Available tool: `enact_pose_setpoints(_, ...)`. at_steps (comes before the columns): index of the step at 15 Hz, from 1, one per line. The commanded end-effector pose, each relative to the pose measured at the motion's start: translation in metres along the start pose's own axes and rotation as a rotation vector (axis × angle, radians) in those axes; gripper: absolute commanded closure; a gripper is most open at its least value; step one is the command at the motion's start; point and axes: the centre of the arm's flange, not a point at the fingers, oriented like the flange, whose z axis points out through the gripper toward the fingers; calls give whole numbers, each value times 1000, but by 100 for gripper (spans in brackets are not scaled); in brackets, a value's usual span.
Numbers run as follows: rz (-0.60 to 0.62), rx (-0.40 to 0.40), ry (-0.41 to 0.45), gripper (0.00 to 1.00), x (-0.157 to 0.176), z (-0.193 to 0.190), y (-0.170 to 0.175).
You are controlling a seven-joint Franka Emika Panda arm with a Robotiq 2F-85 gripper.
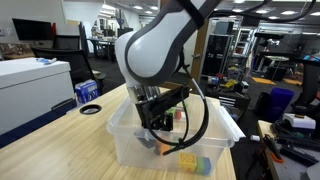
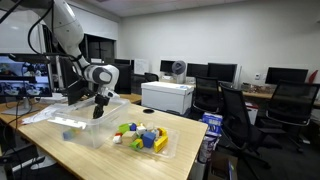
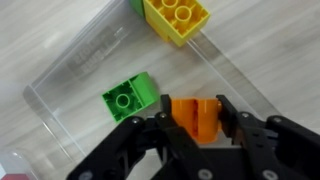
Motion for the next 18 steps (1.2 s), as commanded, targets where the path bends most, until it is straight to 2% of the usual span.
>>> enact_pose_setpoints(1, 67, -24, 37, 78, -12, -26, -2)
enact_pose_setpoints(6, 188, -90, 159, 78, -61, -119, -12)
enact_pose_setpoints(10, 356, -128, 296, 78, -102, -200, 6)
enact_pose_setpoints(12, 464, -121, 360, 78, -107, -228, 30)
enact_pose_setpoints(13, 556, -100, 379, 78, -102, -244, 59)
enact_pose_setpoints(18, 842, -41, 371, 78, -50, -261, 162)
